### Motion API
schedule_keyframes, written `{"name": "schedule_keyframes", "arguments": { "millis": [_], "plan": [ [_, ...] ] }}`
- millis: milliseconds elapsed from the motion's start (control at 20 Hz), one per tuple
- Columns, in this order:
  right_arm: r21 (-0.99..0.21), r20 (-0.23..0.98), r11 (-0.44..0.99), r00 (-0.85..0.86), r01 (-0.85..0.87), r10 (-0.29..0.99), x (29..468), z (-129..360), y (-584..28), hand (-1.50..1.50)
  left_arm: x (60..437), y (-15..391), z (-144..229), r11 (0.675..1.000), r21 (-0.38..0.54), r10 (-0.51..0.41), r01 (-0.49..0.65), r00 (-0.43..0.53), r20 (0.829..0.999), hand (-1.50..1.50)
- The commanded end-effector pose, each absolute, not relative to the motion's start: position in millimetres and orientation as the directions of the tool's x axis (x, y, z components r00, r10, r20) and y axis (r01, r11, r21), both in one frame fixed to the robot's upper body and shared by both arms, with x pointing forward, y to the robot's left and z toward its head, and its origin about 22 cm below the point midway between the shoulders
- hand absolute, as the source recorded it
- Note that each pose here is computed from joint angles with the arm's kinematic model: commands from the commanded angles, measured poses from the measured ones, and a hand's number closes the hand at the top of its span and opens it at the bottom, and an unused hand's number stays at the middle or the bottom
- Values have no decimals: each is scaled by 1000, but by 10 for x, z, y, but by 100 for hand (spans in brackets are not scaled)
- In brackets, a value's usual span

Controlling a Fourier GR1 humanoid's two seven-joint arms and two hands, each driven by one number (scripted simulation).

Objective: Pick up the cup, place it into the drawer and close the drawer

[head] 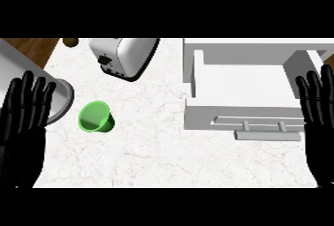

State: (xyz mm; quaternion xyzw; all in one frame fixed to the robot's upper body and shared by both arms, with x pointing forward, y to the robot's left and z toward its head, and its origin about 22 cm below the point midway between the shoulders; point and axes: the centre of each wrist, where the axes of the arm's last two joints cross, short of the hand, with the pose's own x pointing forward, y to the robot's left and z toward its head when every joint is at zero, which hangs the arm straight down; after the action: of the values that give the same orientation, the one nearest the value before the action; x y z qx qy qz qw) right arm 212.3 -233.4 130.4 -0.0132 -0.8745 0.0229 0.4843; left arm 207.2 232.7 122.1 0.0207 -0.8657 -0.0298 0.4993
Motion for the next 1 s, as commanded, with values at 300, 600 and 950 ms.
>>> {"name": "schedule_keyframes", "arguments": {
  "millis": [300,600,950],
  "plan": [
    [-25,905,986,-422,-167,-49,2092,1195,-2223,-150,2478,2341,1015,982,-96,21,-163,-414,910,-150],
    [-26,904,989,-425,-146,-39,2211,1233,-2250,-150,2763,2240,1171,981,-125,50,-147,-431,901,-150],
    [-10,909,989,-413,-145,-52,2330,1263,-2462,-150,2710,2221,1022,981,-112,35,-160,-418,908,-150]
  ]
}}
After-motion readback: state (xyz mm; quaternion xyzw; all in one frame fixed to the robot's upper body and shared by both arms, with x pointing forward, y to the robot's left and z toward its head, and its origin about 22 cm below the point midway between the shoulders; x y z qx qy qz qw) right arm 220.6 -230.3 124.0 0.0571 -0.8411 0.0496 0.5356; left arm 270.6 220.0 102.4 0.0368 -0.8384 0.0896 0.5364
